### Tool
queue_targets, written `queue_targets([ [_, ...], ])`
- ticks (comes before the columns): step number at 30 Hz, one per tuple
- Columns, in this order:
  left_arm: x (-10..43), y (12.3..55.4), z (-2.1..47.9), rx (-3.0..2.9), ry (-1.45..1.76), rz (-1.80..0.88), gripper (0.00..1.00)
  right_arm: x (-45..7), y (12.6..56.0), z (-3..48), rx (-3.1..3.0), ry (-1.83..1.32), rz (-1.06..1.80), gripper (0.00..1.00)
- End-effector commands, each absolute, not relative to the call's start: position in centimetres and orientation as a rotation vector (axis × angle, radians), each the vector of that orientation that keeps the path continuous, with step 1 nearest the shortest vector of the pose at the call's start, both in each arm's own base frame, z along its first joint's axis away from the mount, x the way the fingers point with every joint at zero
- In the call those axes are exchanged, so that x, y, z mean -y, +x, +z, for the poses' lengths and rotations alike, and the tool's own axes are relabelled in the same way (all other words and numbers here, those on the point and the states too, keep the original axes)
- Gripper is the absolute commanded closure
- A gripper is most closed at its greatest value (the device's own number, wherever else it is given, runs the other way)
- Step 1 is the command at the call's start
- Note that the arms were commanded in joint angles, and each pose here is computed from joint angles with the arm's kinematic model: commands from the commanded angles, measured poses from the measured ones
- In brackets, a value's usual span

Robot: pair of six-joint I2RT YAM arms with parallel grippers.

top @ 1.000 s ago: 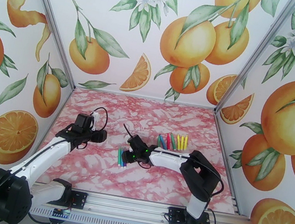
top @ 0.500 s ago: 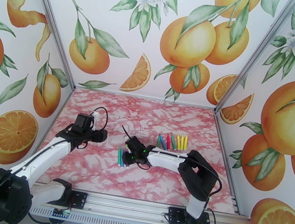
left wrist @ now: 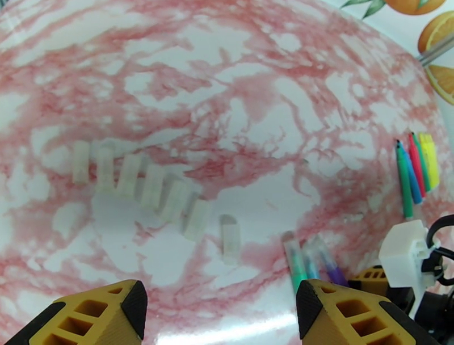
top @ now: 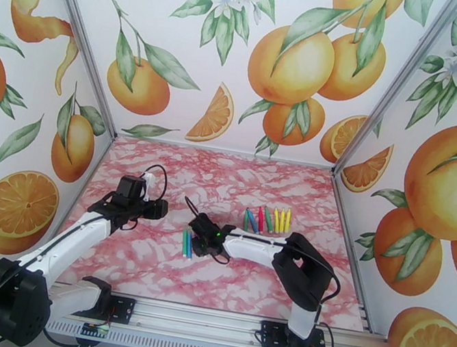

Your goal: Open the pen caps

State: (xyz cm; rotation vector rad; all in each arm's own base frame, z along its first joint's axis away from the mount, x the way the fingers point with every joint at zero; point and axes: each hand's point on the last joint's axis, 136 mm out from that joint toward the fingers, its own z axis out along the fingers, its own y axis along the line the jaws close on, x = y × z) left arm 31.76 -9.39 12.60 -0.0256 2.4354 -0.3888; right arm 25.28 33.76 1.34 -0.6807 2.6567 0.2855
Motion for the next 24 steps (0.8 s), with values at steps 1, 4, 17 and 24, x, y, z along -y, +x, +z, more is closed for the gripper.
queue_targets([
  [1,9.6,32.2,12.7,-2.415,-0.047,-0.427,0.27,-32.5,25.4,-1.1,-2.686,-0.699,0.159,0.76],
  [4,9.8,32.3,12.7,-2.411,-0.045,-0.439,0.27,-32.1,25.3,-1.4,-2.689,-0.723,0.110,0.80],
  [17,12.5,33.1,12.3,-2.401,-0.049,-0.624,0.26,-32.3,26.1,0.8,-2.561,-0.671,0.191,0.88],
  [24,15.2,33.5,13.1,-2.374,0.026,-0.756,0.27,-32.7,26.7,3.8,-2.448,-0.598,0.375,0.91],
])
